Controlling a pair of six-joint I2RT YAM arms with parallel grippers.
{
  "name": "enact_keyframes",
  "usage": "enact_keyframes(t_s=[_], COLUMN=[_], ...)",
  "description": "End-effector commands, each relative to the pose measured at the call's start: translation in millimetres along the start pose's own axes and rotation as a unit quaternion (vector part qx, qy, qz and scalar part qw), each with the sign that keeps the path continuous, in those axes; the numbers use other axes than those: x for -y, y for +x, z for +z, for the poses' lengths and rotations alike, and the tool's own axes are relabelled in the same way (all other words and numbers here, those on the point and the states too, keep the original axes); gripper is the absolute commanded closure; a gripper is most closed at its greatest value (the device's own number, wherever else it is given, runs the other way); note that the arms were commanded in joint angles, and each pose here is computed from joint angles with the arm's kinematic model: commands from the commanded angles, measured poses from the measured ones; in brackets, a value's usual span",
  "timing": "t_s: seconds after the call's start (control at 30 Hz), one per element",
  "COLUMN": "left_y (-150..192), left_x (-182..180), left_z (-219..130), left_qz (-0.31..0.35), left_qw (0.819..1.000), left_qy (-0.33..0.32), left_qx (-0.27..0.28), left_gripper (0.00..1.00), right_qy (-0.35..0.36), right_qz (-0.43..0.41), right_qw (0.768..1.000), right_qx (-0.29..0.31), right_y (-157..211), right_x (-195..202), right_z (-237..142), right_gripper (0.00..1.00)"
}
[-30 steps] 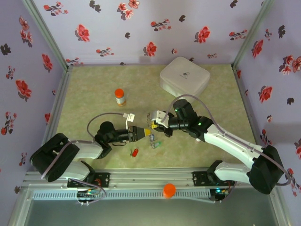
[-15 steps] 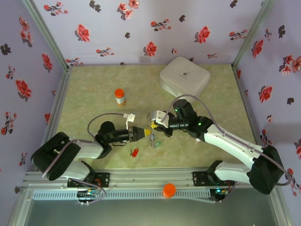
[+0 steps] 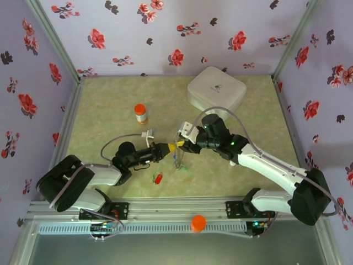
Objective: Put the keys on the keyring
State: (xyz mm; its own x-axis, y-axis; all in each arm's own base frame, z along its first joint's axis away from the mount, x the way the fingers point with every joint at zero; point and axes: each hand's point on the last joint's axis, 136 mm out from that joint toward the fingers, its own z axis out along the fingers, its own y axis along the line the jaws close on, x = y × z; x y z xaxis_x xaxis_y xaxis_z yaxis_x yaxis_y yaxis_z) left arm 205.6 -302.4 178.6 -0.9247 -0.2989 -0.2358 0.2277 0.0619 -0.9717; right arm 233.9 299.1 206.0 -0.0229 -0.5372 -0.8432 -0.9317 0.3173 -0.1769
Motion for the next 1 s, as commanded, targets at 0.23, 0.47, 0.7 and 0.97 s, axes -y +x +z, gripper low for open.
enact_keyframes(t_s=[0.23,0.47,0.7,0.97], left_y=[-35,-50,-63,-58], left_x=[30,42,41,40], left_z=[34,57,63,73], left_qz=[-0.114,-0.148,-0.193,-0.224], left_qw=[0.988,0.980,0.965,0.959], left_qy=[0.040,0.058,0.067,0.070], left_qx=[0.094,0.123,0.162,0.156], left_gripper=[1.00,1.00,1.00,1.00], right_qy=[0.170,0.142,0.139,0.057], right_qz=[0.371,0.592,0.700,0.745], right_qw=[0.913,0.793,0.694,0.655], right_qx=[0.002,0.038,0.093,0.113], right_y=[-16,-12,7,4], right_x=[55,38,48,47], right_z=[-66,-82,-87,-49], right_gripper=[0.56,0.57,0.62,0.69])
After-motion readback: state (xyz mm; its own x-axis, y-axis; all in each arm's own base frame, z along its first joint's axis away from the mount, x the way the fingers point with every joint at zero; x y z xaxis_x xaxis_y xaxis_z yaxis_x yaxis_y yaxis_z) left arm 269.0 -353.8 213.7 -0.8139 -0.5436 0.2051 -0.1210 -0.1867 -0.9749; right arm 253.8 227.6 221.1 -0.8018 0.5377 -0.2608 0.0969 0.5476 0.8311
